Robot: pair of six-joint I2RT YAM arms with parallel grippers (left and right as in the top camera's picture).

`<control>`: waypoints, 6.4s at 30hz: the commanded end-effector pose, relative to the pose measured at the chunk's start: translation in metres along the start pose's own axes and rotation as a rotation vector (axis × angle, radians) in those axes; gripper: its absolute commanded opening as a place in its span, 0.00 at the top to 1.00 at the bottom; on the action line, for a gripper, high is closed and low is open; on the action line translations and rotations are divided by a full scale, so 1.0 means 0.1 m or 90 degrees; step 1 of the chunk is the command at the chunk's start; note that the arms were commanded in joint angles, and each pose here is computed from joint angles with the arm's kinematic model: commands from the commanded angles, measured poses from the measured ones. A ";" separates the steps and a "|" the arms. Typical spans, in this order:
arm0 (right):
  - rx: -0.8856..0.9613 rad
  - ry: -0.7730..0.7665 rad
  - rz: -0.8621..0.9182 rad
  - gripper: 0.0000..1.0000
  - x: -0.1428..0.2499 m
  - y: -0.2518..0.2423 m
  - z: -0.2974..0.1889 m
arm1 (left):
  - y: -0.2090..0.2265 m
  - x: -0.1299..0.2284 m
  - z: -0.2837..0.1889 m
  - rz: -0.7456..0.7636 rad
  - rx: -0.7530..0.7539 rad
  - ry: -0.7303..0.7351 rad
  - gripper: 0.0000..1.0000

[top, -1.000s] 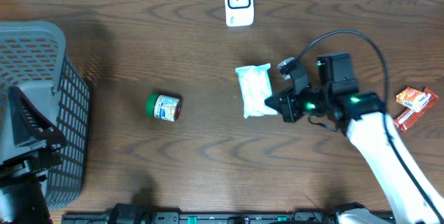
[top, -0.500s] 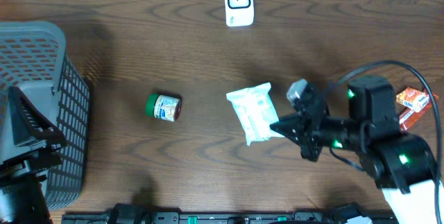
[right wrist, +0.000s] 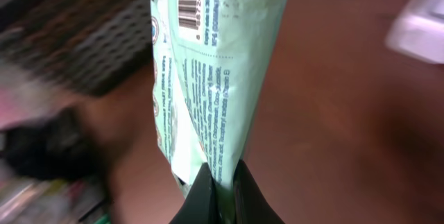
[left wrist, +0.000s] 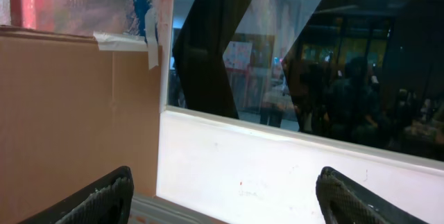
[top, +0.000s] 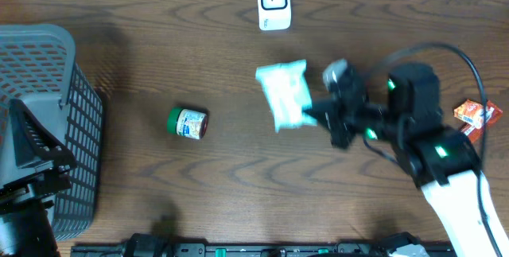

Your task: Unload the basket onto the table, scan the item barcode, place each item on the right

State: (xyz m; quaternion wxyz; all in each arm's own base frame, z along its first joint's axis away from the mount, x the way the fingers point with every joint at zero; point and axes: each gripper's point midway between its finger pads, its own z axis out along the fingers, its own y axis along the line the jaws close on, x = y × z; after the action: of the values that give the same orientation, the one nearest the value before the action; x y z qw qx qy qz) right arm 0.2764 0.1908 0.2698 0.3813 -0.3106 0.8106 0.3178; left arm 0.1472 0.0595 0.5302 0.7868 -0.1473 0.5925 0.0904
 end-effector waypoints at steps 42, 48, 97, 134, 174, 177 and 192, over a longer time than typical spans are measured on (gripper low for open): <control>0.475 0.122 0.418 0.01 0.25 -2.93 1.49 | 0.04 -0.02 -0.04 -0.006 -0.007 -0.007 0.16; 0.475 0.076 0.558 0.01 0.36 -3.23 1.28 | 0.04 -0.02 -0.04 -0.006 -0.007 -0.007 0.15; 0.384 0.095 0.629 0.99 0.96 -3.41 2.07 | 0.03 0.00 -0.03 -0.005 -0.007 -0.004 0.16; 0.522 0.123 0.484 0.01 0.52 -2.78 1.90 | 0.03 0.00 -0.03 -0.007 -0.007 -0.004 0.15; 0.242 0.261 0.546 0.99 0.39 -1.84 1.58 | 0.03 0.00 -0.03 -0.007 -0.007 -0.004 0.15; 0.077 0.307 0.677 0.99 0.29 -1.32 1.29 | 0.03 0.00 -0.03 -0.007 -0.007 -0.004 0.16; -0.359 0.373 1.082 0.99 -0.31 -0.51 0.52 | 0.03 0.00 -0.03 -0.007 -0.007 -0.003 0.15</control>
State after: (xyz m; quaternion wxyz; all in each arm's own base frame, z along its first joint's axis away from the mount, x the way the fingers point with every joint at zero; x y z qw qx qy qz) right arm 0.3431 0.1980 0.2142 -0.2630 0.2336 0.7989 0.4879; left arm 0.1466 0.0595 0.5302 0.7873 -0.1476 0.5919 0.0901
